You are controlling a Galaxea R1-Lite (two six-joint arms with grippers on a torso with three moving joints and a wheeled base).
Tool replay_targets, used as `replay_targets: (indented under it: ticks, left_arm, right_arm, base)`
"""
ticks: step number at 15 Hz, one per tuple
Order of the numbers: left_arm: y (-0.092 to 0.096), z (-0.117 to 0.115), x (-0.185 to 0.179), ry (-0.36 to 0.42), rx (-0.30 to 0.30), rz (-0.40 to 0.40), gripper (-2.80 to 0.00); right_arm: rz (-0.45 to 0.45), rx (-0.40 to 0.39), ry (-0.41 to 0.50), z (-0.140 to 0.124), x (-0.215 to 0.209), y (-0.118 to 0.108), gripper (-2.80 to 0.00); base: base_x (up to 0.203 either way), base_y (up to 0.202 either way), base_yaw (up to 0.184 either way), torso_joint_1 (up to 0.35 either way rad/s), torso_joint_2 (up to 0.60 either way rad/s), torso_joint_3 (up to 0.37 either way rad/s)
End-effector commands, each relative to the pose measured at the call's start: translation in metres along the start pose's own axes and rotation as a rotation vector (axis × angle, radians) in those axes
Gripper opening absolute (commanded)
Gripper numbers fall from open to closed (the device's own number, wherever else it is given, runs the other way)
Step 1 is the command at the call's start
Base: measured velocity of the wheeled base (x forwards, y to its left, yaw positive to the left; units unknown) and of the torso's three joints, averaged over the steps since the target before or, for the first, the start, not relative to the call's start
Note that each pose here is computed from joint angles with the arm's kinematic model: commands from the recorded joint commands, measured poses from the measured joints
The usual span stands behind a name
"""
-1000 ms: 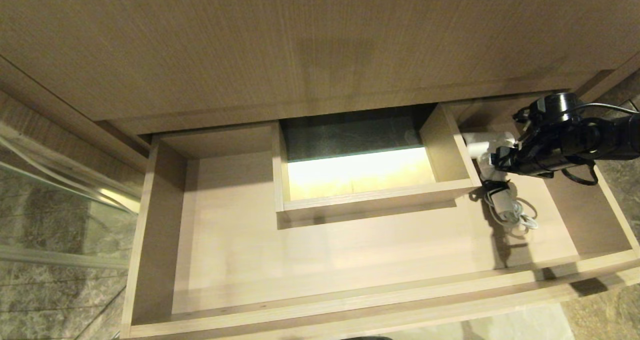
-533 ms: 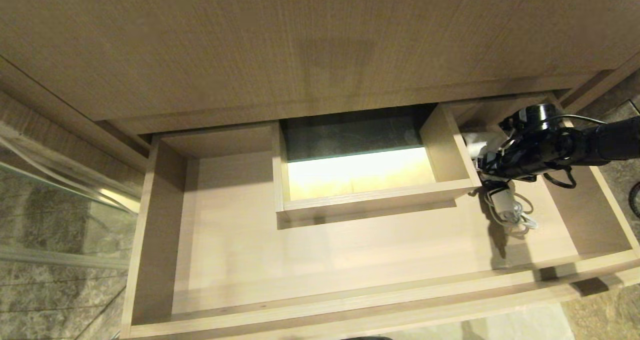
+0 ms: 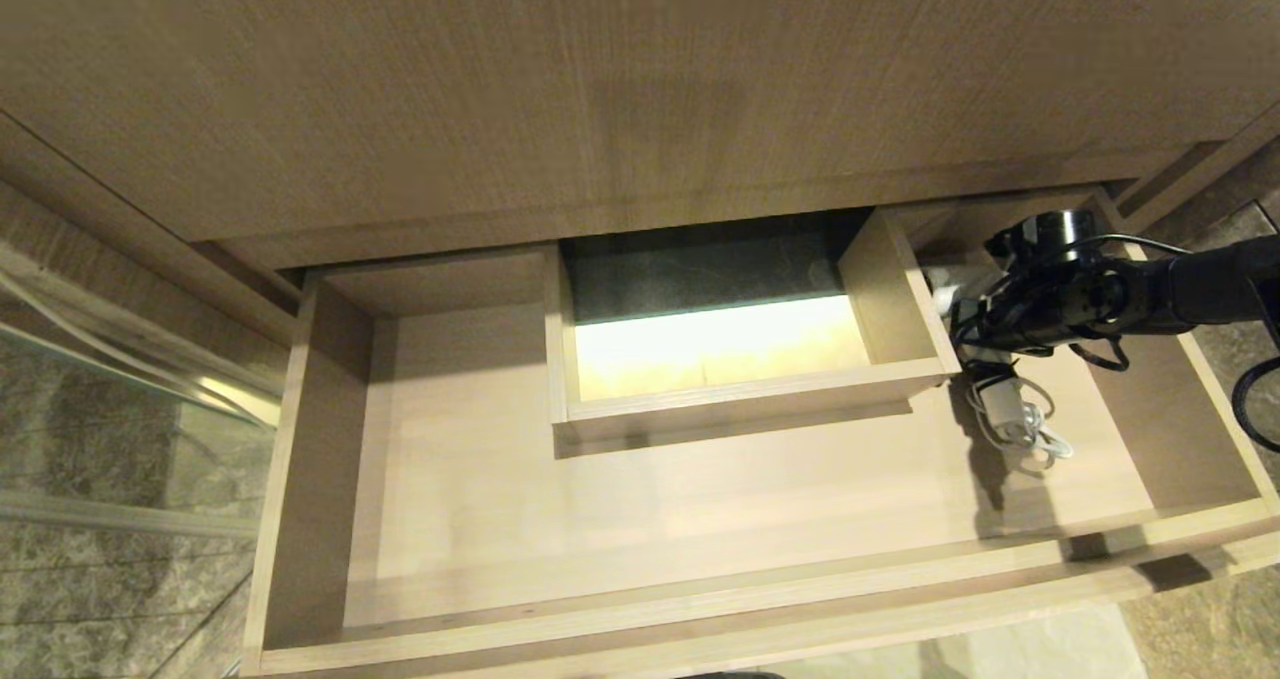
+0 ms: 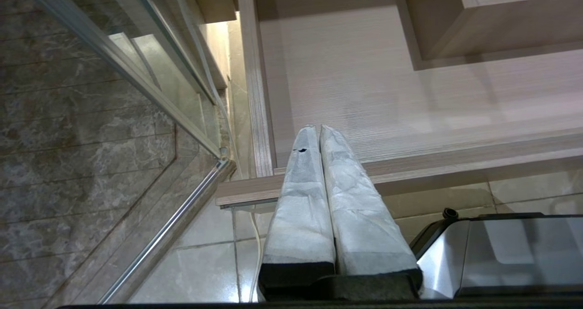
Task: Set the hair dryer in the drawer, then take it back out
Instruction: Pick up the hairdryer
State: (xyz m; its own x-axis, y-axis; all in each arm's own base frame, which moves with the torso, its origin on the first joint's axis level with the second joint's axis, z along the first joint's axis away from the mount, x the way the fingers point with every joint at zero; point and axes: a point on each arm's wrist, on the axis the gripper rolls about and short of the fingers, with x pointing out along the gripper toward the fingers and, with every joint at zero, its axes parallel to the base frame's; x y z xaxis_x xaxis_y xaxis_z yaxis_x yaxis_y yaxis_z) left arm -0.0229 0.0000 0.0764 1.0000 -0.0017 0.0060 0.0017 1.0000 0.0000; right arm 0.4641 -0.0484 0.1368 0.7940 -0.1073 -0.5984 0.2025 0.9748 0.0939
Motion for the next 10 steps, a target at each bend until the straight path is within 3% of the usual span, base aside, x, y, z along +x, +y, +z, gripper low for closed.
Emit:
replay_targets:
  ticks: [1, 3, 7, 10]
  left_arm:
    - [0.0, 0.0, 0.0, 0.0, 0.0, 0.0, -2.8]
    - [0.0, 0.0, 0.0, 0.001, 0.0, 0.0, -2.8]
    - [0.0, 0.0, 0.0, 0.001, 0.0, 0.0, -2.8]
    - [0.0, 0.0, 0.0, 0.0, 0.0, 0.0, -2.8]
  right_arm:
    - [-0.002, -0.009, -0.012, 0.005, -0.011, 0.0, -2.8]
    - [-0.007, -0.031, -0.013, 0.009, -0.031, 0.0, -2.8]
    - [-0.044, -0.162, 0.028, 0.013, -0.084, -0.014, -2.8]
    - [-0.053, -0.19, 0.005, 0.017, -0.127, -0.018, -2.8]
  base:
    - [0.0, 0.0, 0.0, 0.0, 0.0, 0.0]
    - [0.0, 0.0, 0.0, 0.0, 0.0, 0.0]
    - [0.0, 0.0, 0.0, 0.0, 0.0, 0.0]
    - [0.0, 0.0, 0.0, 0.0, 0.0, 0.0]
